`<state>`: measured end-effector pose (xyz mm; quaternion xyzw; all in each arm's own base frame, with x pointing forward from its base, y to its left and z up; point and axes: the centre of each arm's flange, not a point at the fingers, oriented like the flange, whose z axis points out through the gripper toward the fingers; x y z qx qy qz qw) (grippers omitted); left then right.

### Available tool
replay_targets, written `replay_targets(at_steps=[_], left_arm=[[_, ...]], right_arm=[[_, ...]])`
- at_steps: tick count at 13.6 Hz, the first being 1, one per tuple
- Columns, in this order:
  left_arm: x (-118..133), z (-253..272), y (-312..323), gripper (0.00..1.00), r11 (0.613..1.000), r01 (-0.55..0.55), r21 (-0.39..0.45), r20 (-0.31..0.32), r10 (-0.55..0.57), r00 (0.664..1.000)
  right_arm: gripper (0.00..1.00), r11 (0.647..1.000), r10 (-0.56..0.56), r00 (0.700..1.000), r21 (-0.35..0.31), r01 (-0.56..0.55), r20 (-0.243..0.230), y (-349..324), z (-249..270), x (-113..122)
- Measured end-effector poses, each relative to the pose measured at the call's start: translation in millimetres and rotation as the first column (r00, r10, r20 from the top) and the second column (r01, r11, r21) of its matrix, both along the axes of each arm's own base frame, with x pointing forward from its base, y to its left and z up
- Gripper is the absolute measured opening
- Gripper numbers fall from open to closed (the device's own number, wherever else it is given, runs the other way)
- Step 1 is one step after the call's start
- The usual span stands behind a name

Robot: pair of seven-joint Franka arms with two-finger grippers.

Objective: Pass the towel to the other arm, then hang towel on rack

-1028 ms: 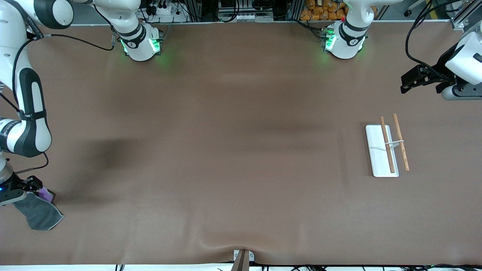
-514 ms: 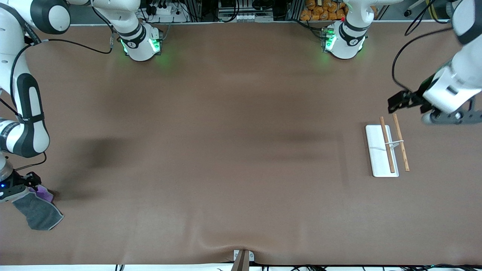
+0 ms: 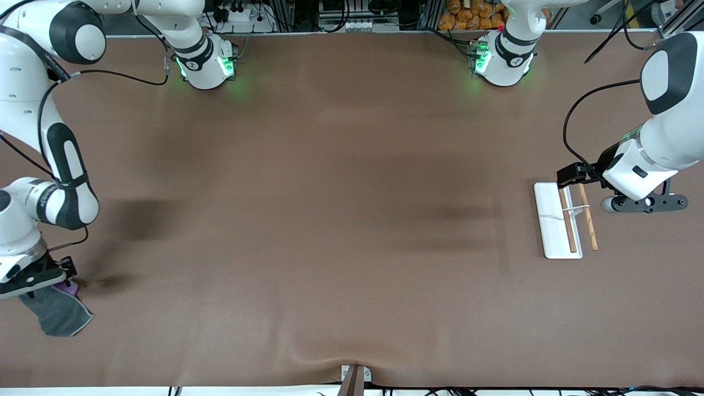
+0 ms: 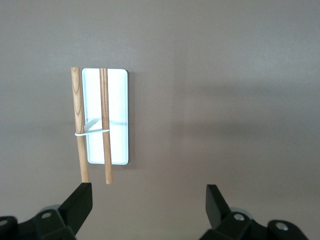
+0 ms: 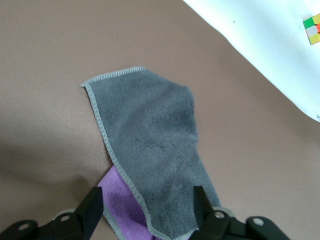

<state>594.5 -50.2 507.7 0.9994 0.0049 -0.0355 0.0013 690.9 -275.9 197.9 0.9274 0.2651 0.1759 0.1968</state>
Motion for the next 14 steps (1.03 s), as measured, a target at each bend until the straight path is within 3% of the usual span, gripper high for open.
replay_targets(at_steps=[1,5,9,11,12,14], left_arm=[[2.3,-3.2,-1.0,1.00,1.000,0.001,-0.001,0.008,-0.001,1.000],[11.1,-22.4,-5.4,1.00,1.000,-0.005,-0.006,0.015,0.005,1.000],[18.1,-29.5,-20.2,1.00,1.000,0.016,-0.013,0.052,-0.015,0.999],[19.7,-31.2,-37.1,1.00,0.999,0.029,-0.019,0.073,-0.028,0.997],[20.1,-32.9,-46.7,1.00,0.999,0.024,-0.021,0.080,-0.022,0.997],[22.2,-39.4,-71.1,1.00,0.999,-0.006,-0.032,0.101,0.009,0.995]], right_arm=[[0.66,1.000,0.006,1.000,-0.006,-0.006,0.017,-2.7,-5.7,-1.6],[0.53,0.999,0.041,0.998,-0.033,-0.040,0.041,-6.0,-8.5,-2.2],[0.05,0.998,0.054,0.998,-0.039,-0.052,0.039,-5.1,-7.3,-0.9],[0.02,0.998,0.054,0.998,-0.035,-0.053,0.029,-3.3,-7.5,0.0],[0.02,0.998,0.050,0.999,-0.024,-0.050,-0.005,-1.8,-7.4,1.1],[0.02,1.000,0.029,0.989,0.014,-0.028,-0.142,1.5,7.7,9.4]])
